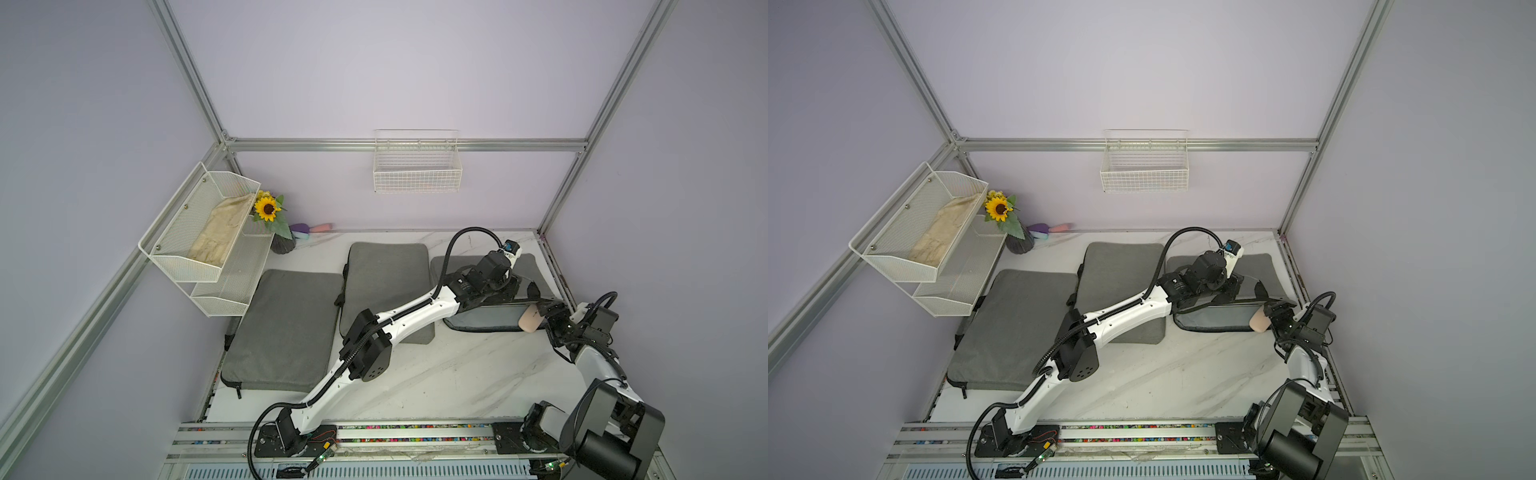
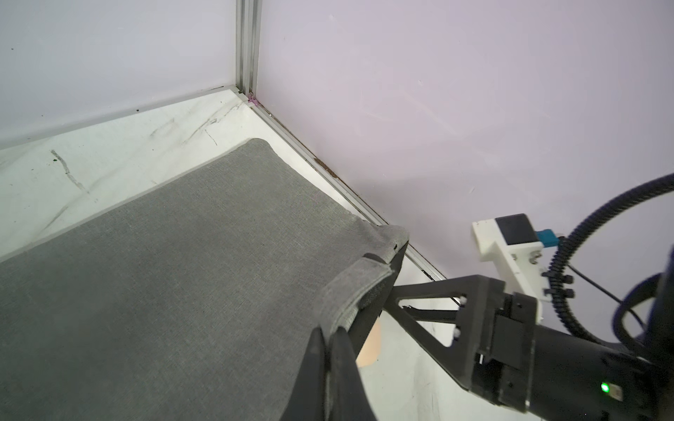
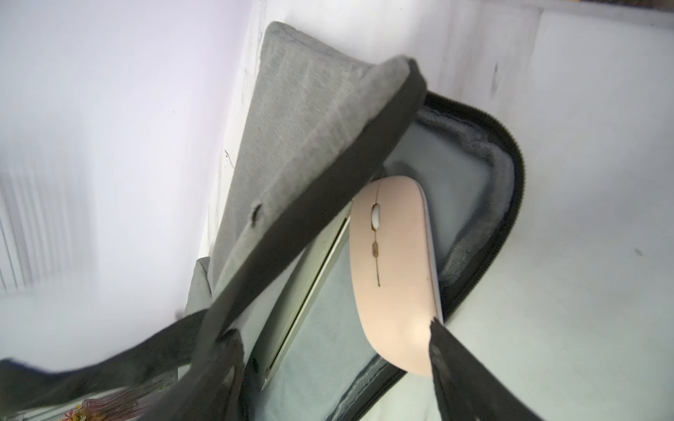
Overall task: Put the mouse into the laptop bag
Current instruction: Close the zippered laptop bag at the center of the board, then adjust the zippered laptop bag at the center of the board.
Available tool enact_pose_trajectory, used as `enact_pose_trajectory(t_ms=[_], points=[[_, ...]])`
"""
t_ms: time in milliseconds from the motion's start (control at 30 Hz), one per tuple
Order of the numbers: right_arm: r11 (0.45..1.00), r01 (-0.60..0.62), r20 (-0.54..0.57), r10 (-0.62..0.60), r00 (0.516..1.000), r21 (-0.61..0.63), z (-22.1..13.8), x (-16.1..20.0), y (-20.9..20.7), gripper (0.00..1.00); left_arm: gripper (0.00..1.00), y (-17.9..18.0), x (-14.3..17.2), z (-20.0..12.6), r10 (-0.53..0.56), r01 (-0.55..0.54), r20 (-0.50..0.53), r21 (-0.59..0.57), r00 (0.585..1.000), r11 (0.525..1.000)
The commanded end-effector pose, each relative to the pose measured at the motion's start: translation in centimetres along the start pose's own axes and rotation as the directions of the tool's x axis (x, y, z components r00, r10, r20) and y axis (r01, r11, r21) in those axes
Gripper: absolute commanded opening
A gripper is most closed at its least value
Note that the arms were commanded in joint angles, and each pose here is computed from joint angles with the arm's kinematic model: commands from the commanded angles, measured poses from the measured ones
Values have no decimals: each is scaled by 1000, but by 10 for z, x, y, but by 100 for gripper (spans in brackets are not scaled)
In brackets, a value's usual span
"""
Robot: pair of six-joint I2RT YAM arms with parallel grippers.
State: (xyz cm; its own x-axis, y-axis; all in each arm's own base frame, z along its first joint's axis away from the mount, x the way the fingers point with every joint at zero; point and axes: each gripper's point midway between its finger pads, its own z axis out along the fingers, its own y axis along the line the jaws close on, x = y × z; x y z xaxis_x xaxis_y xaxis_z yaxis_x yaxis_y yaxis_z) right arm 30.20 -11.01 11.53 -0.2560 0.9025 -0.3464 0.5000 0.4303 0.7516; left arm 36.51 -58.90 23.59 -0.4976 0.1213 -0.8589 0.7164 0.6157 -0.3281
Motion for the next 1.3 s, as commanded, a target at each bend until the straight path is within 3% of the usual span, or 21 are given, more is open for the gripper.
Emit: enact_pose_trajectory(t_ms=[0,167,267,300,333,367,467,600,767,867,967,1100,1267], points=[[1000,-19,28,19,999,0,-15,-4,5,81,0,-22,-62,-42,-26,17,145,67,989,998],[999,7,41,-5,999,-32,-32,-3,19,63,0,-20,-61,-46,-32,23,146,61,989,998],[998,30,53,-27,998,-47,-43,-3,29,62,0,-20,-59,-50,-40,32,138,64,990,997],[998,39,57,-36,998,-56,-48,-3,34,62,5,-19,-56,-50,-46,38,128,62,991,997],[996,52,55,-48,997,-78,-53,-3,41,63,18,-18,-55,-53,-57,50,122,60,991,997],[992,77,49,-72,996,-99,-58,-1,50,64,39,-18,-54,-56,-66,59,114,60,991,996],[978,152,52,-146,988,-146,-80,0,75,71,70,-21,-57,-73,-81,72,126,72,989,995],[963,226,99,-212,972,-150,-112,0,98,84,77,-26,-69,-107,-97,83,159,96,982,992],[954,218,41,-214,976,-208,-104,10,101,85,83,-3,-62,-172,-142,143,205,10,969,990],[967,176,1,-179,984,-186,-83,14,81,84,85,33,-33,-216,-194,225,262,-93,945,970],[974,134,-39,-143,989,-181,-56,24,63,85,88,59,-2,-258,-252,299,325,-104,912,949],[987,114,-98,-125,987,-114,-17,44,40,86,88,88,43,-285,-287,350,315,-163,904,922],[997,83,-101,-84,991,-10,14,45,6,76,89,124,92,-307,-332,429,364,-227,870,874]])
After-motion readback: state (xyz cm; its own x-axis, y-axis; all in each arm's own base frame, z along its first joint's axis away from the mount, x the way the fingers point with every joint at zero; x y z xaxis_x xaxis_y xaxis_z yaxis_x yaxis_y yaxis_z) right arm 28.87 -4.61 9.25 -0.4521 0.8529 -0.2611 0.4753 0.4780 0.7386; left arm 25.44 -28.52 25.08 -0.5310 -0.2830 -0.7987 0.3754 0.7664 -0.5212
